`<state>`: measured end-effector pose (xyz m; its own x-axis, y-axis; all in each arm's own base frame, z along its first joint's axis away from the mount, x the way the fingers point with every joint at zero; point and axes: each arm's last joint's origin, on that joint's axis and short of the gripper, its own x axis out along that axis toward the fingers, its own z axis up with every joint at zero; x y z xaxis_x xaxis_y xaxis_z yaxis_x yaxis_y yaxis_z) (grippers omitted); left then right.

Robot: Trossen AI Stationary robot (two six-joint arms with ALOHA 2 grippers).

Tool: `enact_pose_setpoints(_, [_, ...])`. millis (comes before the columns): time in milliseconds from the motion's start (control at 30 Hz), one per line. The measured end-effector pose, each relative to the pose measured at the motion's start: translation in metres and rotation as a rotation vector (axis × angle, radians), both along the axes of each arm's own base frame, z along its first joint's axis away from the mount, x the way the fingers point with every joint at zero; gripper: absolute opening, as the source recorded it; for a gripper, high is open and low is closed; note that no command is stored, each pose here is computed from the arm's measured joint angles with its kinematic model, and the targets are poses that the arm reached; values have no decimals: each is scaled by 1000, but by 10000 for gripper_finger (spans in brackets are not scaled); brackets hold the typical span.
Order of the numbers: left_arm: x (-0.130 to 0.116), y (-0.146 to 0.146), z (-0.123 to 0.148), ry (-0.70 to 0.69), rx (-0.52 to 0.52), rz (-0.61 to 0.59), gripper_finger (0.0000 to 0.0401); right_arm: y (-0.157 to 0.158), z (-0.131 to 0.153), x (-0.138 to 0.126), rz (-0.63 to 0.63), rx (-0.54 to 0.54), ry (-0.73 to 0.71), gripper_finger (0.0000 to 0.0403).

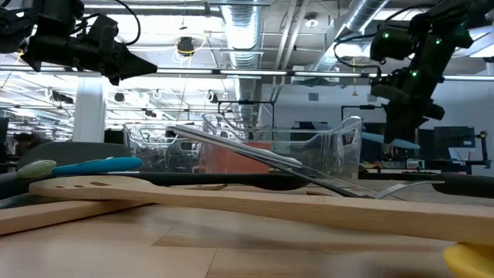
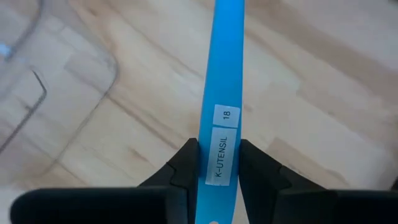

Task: Pick & Place Kitchen Items
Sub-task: Put the top blue serving spoon into the top transparent bin

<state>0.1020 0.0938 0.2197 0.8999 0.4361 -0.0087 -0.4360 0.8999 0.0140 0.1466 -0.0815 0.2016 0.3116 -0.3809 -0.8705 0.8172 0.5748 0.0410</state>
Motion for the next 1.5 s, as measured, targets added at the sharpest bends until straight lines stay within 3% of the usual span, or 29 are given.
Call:
enact_pose_setpoints(500, [0, 0, 0, 0, 0, 0, 3, 3, 53, 16, -29, -310, -53, 76])
enact_pose_setpoints(833, [0, 0, 0, 0, 0, 0, 3, 10, 71, 39, 10, -462, -234, 76])
enact_pose_setpoints(1100, [0, 0, 0, -11, -16, -1, 3, 13, 59, 69, 85, -524, -224, 76])
enact_pose_setpoints(1300, [1, -1, 9, -113, -22, -12, 3, 10, 38, 93, 162, -545, -141, 76])
enact_pose_setpoints(1500, [8, -1, 17, -192, 15, -35, 3, 5, 33, 115, 229, -649, -176, 76])
